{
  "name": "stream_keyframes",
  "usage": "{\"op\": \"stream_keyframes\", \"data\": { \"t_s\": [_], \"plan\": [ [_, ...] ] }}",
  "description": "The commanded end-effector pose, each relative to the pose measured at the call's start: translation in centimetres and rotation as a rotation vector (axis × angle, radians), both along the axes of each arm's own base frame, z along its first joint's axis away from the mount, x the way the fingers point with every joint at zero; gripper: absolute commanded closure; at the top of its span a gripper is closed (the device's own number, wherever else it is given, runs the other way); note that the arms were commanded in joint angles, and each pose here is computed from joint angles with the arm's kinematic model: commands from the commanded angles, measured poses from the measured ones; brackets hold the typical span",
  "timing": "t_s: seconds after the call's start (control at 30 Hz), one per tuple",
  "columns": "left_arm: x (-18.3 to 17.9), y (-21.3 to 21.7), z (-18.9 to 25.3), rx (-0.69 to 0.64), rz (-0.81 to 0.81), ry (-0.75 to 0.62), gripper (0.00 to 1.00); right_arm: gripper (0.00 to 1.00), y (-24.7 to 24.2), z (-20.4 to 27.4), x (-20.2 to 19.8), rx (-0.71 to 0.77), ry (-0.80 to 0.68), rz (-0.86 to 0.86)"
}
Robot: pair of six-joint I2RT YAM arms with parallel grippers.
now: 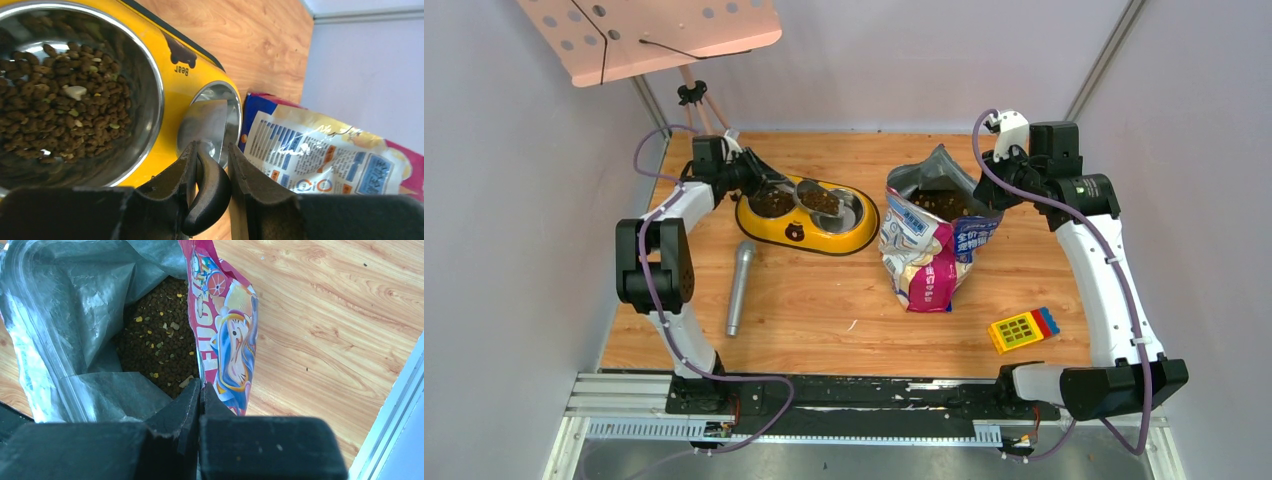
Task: Serve the pet food
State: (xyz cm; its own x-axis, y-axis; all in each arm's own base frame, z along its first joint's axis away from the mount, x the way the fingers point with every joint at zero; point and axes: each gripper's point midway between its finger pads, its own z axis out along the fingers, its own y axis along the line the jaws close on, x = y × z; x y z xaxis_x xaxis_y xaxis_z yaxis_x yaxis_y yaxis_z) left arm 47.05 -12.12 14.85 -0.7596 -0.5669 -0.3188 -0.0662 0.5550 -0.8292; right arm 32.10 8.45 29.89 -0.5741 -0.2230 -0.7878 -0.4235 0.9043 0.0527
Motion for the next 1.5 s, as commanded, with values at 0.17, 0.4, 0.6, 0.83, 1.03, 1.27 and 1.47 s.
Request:
{"op": "stream_keyframes", "data": {
  "t_s": [0.17, 0.4, 0.6, 0.83, 1.03, 1.27, 1.47],
  "plan": [
    [-0.5, -1.4, -0.2, 0.203, -0.084, -0.055, 1.00, 1.00, -0.2, 1.4, -1.2, 0.010, -0.024, 0.001],
    [-0.9, -1.7, 2.0, 0.342, -0.131, -0.151, 1.00, 1.00, 0.1, 1.1, -1.0, 0.018, -0.020, 0.013],
    [-1.2, -2.3, 3.8, 0.447, -0.160, -0.234, 1.00, 1.00, 0.3, 0.9, -1.1, 0.025, -0.012, 0.020],
    [-0.7, -2.0, 5.4, 0.512, -0.156, -0.299, 1.00, 1.00, 0.3, 0.6, -1.4, 0.026, -0.008, 0.025],
    [0.0, -1.9, 6.9, 0.565, -0.148, -0.370, 1.00, 1.00, 0.3, 0.5, -1.6, 0.025, -0.008, 0.022],
    [-0.1, -2.6, 8.0, 0.643, -0.157, -0.445, 1.00, 1.00, 0.3, 0.4, -1.6, 0.026, -0.004, 0.022],
    [-0.6, -2.7, 8.3, 0.725, -0.171, -0.499, 1.00, 1.00, 0.4, 0.6, -1.4, 0.029, -0.006, 0.027]
  ]
}}
